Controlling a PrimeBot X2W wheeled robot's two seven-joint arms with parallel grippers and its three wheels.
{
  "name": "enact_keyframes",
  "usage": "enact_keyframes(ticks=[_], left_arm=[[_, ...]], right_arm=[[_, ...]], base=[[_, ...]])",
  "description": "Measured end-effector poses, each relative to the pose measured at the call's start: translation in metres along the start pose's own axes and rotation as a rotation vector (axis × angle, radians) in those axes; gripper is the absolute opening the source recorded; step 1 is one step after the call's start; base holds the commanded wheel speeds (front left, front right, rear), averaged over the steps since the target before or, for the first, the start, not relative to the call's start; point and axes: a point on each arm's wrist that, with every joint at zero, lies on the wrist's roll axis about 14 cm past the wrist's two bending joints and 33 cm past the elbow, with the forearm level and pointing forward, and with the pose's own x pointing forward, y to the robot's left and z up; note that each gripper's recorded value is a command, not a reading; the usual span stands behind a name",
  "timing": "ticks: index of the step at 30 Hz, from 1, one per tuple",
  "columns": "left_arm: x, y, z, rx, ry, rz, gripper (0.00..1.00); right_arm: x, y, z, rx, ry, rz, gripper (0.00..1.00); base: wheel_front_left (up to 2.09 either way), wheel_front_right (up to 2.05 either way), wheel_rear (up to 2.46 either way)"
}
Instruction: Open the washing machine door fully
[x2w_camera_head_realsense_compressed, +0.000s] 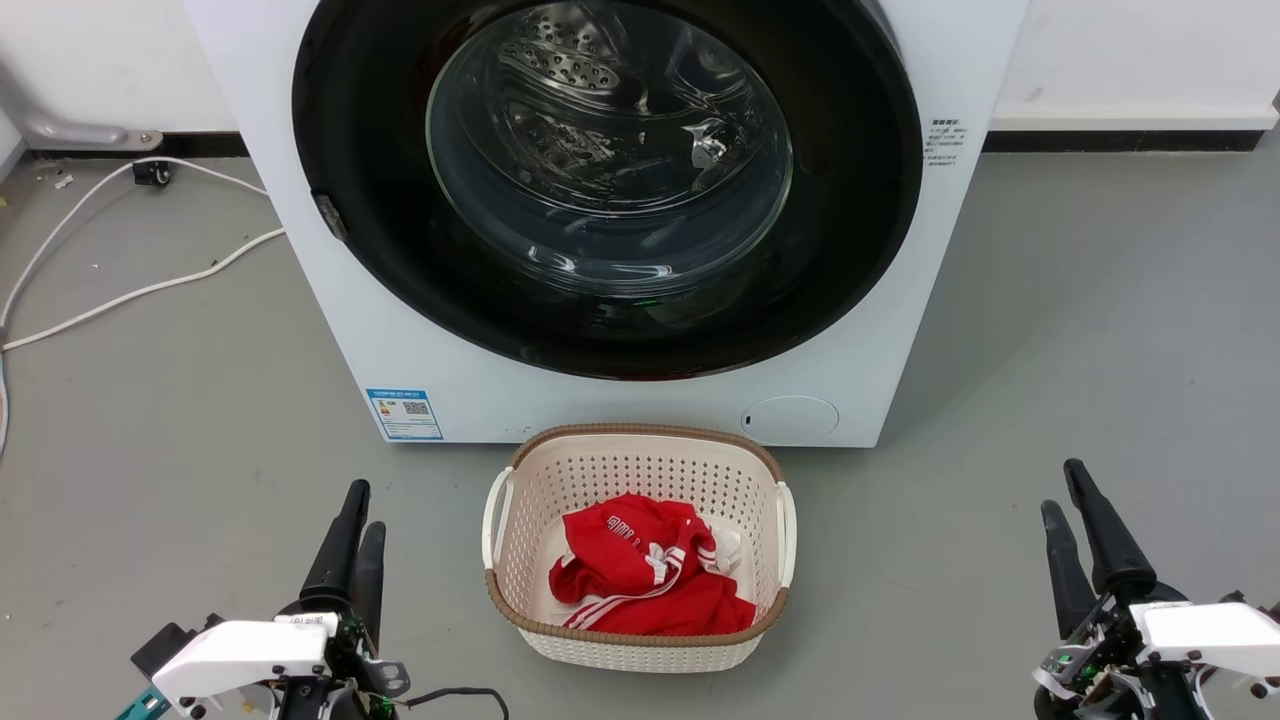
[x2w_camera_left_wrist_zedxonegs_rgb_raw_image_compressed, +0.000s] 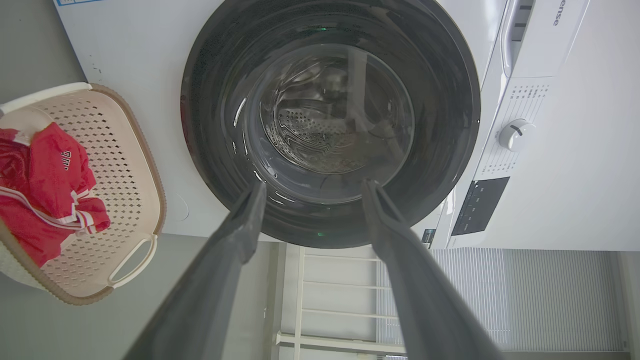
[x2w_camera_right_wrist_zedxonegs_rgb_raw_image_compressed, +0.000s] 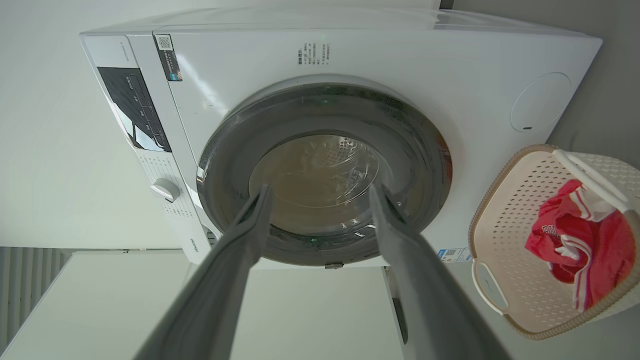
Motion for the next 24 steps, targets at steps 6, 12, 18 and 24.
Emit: enact_keyframes(ticks=[6,12,18,24], left_arm=[[0.001,-0.01,0.0,0.057,-0.014,-0.028,1.0],[0.003,-0.025,0.002,0.193,-0.033,-0.072,1.0],[0.003,-0.04,0.006,0.315,-0.062,-0.113,1.0],[0.002,-0.047,0.004,0.434,-0.071,-0.131,1.0]], right_arm=[[-0.001,0.007,0.003,-0.045,-0.022,0.022,1.0],[-0.002,0.018,0.002,-0.196,-0.029,0.052,1.0],[-0.002,0.03,-0.001,-0.32,-0.035,0.089,1.0],[-0.002,0.039,-0.004,-0.468,-0.042,0.119,1.0]], base=[[0.0,0.0,0.0],[0.0,0.0,0.0],[0.0,0.0,0.0],[0.0,0.0,0.0]])
